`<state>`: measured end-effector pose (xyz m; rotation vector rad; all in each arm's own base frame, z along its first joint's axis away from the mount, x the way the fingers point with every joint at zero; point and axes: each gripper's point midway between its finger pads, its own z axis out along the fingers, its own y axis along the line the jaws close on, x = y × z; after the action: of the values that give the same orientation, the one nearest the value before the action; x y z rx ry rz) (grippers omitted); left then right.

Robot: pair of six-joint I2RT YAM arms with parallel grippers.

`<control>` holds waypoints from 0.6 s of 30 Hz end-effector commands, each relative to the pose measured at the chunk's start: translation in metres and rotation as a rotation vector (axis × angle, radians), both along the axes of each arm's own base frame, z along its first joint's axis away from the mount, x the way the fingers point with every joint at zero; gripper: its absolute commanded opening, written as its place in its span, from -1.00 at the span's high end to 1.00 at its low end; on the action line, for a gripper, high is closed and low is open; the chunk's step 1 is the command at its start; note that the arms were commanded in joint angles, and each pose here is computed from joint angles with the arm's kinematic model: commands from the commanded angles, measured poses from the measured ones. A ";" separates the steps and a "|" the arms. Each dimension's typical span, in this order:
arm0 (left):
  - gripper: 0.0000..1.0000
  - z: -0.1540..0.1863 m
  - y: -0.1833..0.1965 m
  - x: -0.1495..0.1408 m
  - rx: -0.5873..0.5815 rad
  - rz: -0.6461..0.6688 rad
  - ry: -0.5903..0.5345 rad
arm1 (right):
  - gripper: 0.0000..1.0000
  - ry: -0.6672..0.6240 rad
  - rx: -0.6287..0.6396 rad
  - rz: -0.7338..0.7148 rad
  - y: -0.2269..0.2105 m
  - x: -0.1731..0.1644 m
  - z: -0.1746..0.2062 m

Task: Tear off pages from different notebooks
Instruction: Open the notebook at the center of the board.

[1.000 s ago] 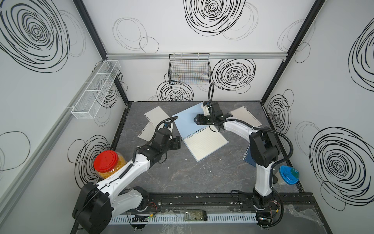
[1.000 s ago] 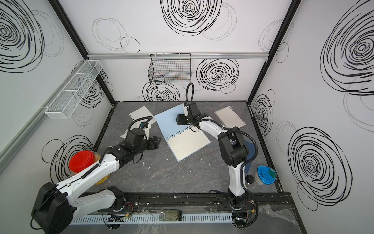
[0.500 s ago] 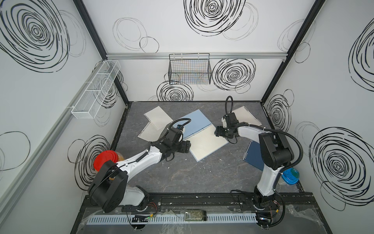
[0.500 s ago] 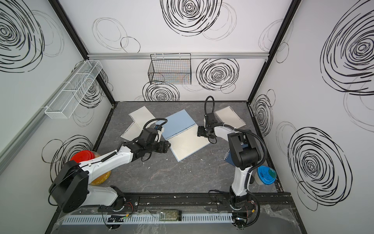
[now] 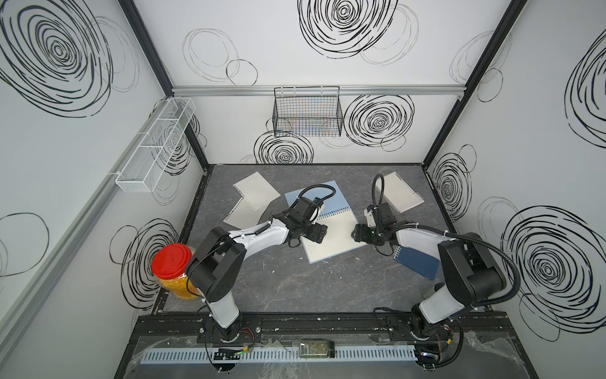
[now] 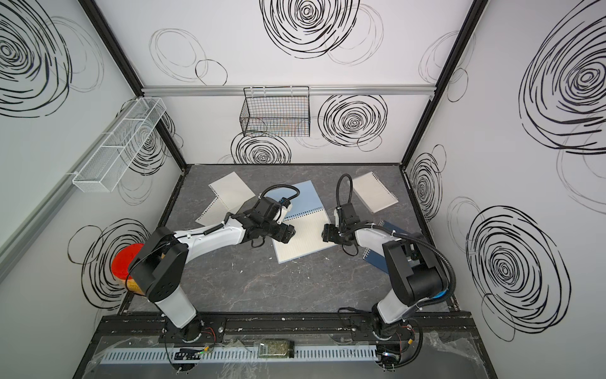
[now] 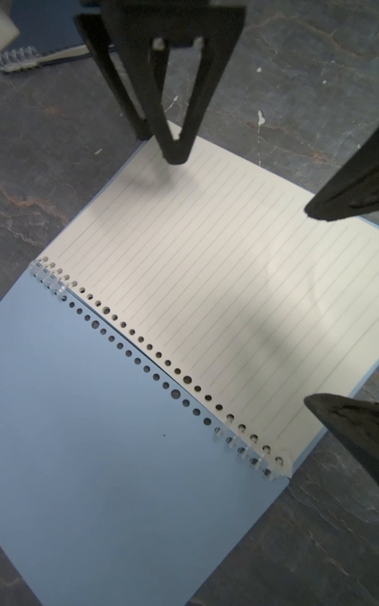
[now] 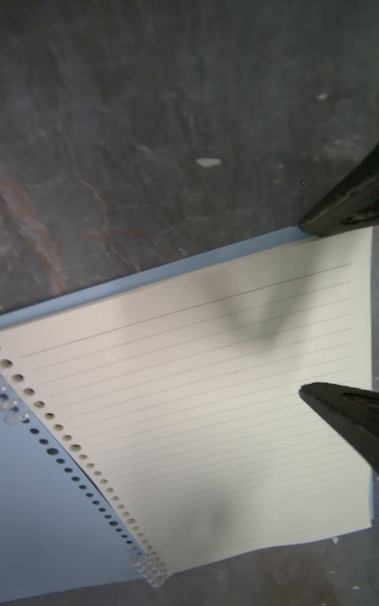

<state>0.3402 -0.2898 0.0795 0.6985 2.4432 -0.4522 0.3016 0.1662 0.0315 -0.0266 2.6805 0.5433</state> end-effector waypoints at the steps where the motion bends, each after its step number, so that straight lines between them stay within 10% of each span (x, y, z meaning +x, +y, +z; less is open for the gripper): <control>1: -0.72 0.001 -0.016 -0.008 0.068 -0.103 -0.037 | -0.49 -0.027 0.095 -0.024 0.015 -0.027 0.017; 18: -0.74 -0.061 -0.052 -0.043 0.225 -0.228 0.064 | -0.52 -0.262 0.188 -0.227 -0.046 -0.055 0.064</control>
<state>0.2928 -0.3457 0.0209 1.0661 2.5010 -0.3387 0.2493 0.1298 0.1025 0.2115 2.3337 0.6904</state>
